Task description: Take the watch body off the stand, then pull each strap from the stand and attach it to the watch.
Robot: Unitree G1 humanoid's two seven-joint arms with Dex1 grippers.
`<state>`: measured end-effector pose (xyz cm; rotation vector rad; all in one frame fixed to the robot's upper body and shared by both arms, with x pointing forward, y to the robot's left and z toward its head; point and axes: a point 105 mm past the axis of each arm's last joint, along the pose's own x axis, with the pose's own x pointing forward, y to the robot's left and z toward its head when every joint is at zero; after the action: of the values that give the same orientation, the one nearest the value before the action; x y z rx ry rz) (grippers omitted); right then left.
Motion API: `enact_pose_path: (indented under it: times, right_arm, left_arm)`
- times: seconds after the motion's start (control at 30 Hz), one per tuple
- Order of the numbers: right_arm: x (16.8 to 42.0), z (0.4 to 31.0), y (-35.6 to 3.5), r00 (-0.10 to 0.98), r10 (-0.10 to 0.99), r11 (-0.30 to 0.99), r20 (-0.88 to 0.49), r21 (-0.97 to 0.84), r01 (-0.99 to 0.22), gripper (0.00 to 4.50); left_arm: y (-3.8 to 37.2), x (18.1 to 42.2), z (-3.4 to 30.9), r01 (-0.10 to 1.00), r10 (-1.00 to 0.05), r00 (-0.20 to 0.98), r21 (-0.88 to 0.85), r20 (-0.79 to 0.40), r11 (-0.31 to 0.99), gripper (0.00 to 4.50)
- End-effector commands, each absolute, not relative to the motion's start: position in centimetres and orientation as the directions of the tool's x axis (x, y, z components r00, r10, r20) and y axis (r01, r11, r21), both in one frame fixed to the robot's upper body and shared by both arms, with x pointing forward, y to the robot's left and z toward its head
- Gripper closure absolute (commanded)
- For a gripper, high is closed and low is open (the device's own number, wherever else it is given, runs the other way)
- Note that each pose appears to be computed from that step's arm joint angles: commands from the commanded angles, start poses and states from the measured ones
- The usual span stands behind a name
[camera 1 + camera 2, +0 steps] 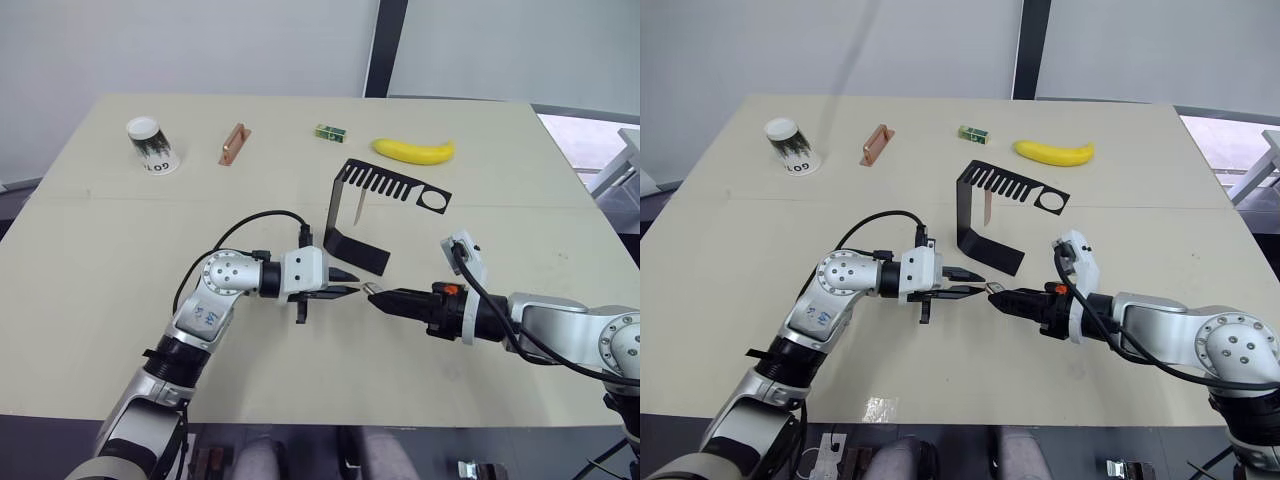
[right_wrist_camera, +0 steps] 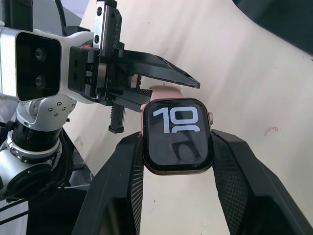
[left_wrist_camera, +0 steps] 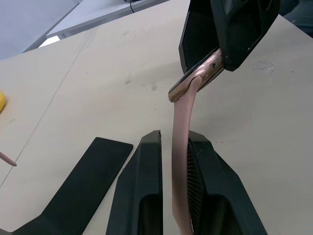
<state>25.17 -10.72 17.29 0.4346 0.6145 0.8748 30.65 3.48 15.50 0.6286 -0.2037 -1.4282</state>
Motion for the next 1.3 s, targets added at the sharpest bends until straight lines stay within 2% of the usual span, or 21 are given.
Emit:
enact_pose_path:
  times: [0.03,0.4,0.47,0.5,1.3]
  right_arm:
    - [25.14,17.55,-10.82,0.494,0.812,0.573,-0.311,0.584,-0.575,2.98]
    - [25.18,17.46,-11.05,0.499,0.808,0.579,-0.314,0.58,-0.572,2.98]
    - [25.19,17.42,-11.05,0.499,0.808,0.579,-0.314,0.58,-0.573,2.98]
    - [25.19,17.4,-11.05,0.499,0.808,0.579,-0.314,0.58,-0.573,2.98]
    - [25.04,17.82,-10.44,0.484,0.821,0.561,-0.302,0.579,-0.591,2.98]
  left_arm:
    - [3.24,30.51,16.8,0.833,-0.971,0.148,0.552,-0.188,0.021,3.81]
    - [3.19,30.57,17.24,0.829,-0.975,0.148,0.558,-0.168,0.03,3.81]
    - [3.16,30.53,17.26,0.83,-0.976,0.143,0.557,-0.163,0.029,4.36]
    - [3.16,30.5,17.25,0.831,-0.977,0.141,0.555,-0.162,0.028,4.43]
    - [2.39,30.46,17.4,0.831,-0.979,0.134,0.556,-0.151,0.028,4.43]
